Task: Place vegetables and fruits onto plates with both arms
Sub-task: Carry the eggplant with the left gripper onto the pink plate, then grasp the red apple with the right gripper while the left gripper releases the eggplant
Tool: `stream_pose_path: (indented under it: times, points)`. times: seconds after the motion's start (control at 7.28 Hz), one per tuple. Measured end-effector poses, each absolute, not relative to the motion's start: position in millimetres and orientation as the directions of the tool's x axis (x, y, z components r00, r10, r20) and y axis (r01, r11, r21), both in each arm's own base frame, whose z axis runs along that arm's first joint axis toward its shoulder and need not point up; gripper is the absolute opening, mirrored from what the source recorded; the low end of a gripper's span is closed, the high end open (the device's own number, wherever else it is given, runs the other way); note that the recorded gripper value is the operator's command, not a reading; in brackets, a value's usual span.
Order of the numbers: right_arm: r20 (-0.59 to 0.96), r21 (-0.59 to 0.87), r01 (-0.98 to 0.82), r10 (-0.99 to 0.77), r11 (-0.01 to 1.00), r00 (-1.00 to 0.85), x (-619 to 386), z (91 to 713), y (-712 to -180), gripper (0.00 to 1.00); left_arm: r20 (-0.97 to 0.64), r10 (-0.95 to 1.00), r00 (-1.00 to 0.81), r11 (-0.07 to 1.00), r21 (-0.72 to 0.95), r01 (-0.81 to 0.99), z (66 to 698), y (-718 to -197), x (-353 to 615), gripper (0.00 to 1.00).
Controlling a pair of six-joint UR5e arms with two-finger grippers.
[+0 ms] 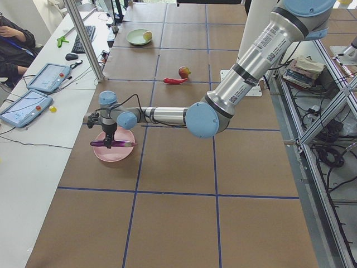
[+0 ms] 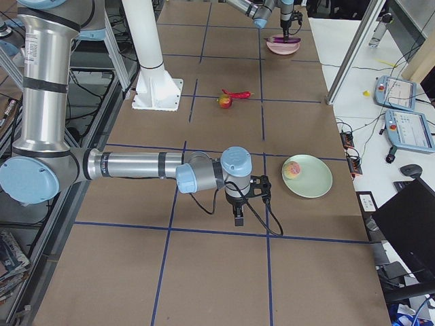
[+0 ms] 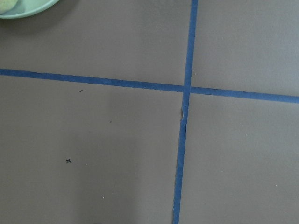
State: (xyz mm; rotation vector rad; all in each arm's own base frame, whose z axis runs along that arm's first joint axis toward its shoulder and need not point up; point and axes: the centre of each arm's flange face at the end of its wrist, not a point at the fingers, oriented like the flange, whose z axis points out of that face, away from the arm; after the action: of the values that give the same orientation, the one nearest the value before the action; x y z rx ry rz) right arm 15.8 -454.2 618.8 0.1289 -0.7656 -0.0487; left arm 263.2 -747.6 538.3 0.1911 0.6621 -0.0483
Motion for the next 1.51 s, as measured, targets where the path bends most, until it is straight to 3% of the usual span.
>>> stream_pose_path:
  times: [0.27, 0.69, 1.1, 1.51]
  points:
    - [0.689, 0.196, 0.03, -0.159, 0.98, 0.707, -8.1, 584.2, -479.0, 1.0, -0.704, 0.059, 0.708, 0.988, 0.145, 0.062, 537.5, -741.4, 221.9, 1.0]
    - [0.73, 0.251, 0.058, -0.228, 0.966, 0.645, -133.1, 460.2, -514.0, 1.0, -0.763, 0.08, 0.641, 0.988, 0.147, 0.051, 530.8, -731.6, 175.8, 1.0]
    - [0.772, 0.146, 0.004, -0.117, 0.989, 0.625, -300.9, 330.0, -493.3, 1.0, -0.767, 0.085, 0.636, 0.986, 0.157, 0.057, 521.9, -729.3, 173.2, 1.0]
    - [0.721, 0.091, -0.016, -0.055, 0.996, 0.691, -439.2, 226.3, -435.1, 1.0, -0.778, 0.052, 0.626, 0.988, 0.133, 0.084, 499.2, -715.2, 171.7, 1.0]
